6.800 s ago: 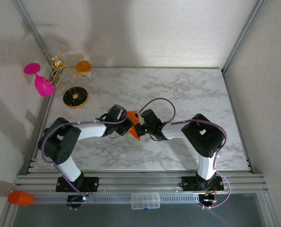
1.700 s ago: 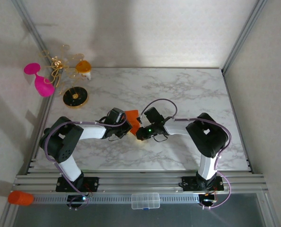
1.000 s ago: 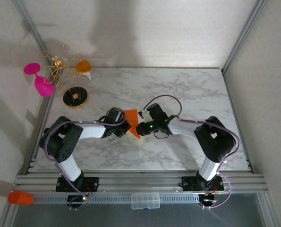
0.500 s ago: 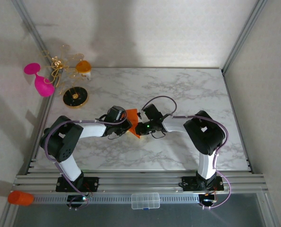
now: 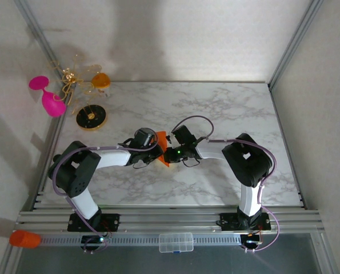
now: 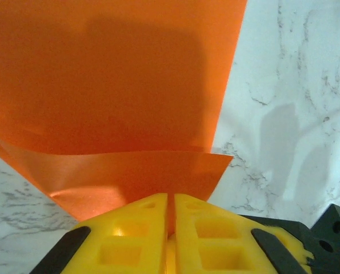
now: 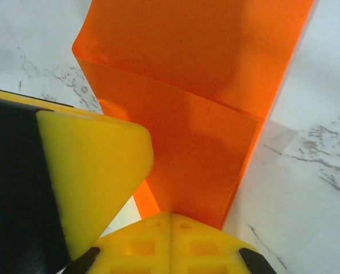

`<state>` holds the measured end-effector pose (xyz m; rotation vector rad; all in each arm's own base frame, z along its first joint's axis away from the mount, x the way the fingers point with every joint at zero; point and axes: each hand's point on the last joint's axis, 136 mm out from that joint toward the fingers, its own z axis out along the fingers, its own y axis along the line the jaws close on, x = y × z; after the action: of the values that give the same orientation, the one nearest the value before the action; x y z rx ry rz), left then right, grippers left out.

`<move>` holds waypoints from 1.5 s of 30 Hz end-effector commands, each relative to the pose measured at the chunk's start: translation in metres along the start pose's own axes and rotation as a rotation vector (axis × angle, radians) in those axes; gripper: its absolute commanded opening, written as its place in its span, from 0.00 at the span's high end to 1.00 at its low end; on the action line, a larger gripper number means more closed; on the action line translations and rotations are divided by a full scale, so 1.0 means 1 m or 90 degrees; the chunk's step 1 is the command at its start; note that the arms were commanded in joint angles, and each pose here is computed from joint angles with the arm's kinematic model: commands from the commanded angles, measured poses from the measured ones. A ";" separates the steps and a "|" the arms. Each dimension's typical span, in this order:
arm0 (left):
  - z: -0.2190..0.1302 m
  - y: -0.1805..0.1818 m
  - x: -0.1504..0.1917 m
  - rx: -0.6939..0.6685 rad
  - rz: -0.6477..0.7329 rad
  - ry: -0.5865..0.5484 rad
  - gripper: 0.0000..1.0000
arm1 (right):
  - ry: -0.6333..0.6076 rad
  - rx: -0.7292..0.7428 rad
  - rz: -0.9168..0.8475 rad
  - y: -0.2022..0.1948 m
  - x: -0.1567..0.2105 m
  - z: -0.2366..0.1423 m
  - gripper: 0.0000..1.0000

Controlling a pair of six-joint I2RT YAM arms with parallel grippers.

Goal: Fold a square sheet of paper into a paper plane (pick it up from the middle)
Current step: Third fold the triangle at the center of the table.

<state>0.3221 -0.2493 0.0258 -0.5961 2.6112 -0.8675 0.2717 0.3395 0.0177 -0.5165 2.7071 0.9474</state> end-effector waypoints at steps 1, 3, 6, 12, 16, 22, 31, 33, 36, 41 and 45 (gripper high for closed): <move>0.006 0.022 0.006 -0.045 0.005 -0.002 0.89 | 0.065 0.102 0.045 -0.041 0.034 0.011 0.99; 0.007 0.028 0.004 -0.058 0.005 -0.008 0.89 | 0.066 0.105 0.047 -0.042 0.035 0.011 0.99; 0.006 0.034 0.001 -0.069 0.005 -0.016 0.89 | 0.071 0.110 0.052 -0.045 0.037 0.012 0.99; 0.002 0.055 -0.016 -0.105 0.005 -0.041 0.89 | 0.086 0.147 0.060 -0.057 0.046 0.011 0.99; -0.002 0.068 -0.030 -0.113 0.002 -0.049 0.88 | 0.101 0.172 0.063 -0.067 0.056 0.010 0.99; -0.009 0.082 -0.049 -0.135 0.005 -0.061 0.88 | 0.113 0.192 0.068 -0.074 0.063 0.009 0.99; -0.031 0.101 -0.076 -0.172 0.007 -0.100 0.88 | 0.112 0.194 0.069 -0.074 0.063 0.008 0.99; -0.038 0.095 -0.084 -0.169 0.012 -0.114 0.87 | 0.112 0.192 0.071 -0.073 0.062 0.008 0.99; -0.051 0.069 -0.096 -0.128 0.024 -0.133 0.87 | 0.106 0.183 0.077 -0.070 0.060 0.008 0.99; -0.068 0.014 -0.091 -0.020 0.034 -0.143 0.86 | 0.088 0.162 0.095 -0.063 0.053 0.009 0.99; -0.054 -0.011 -0.062 0.036 0.038 -0.105 0.86 | 0.080 0.148 0.104 -0.058 0.049 0.008 0.99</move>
<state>0.3604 -0.1754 0.0779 -0.5642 2.4375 -0.7297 0.2798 0.3390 0.0161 -0.4321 2.7131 0.8961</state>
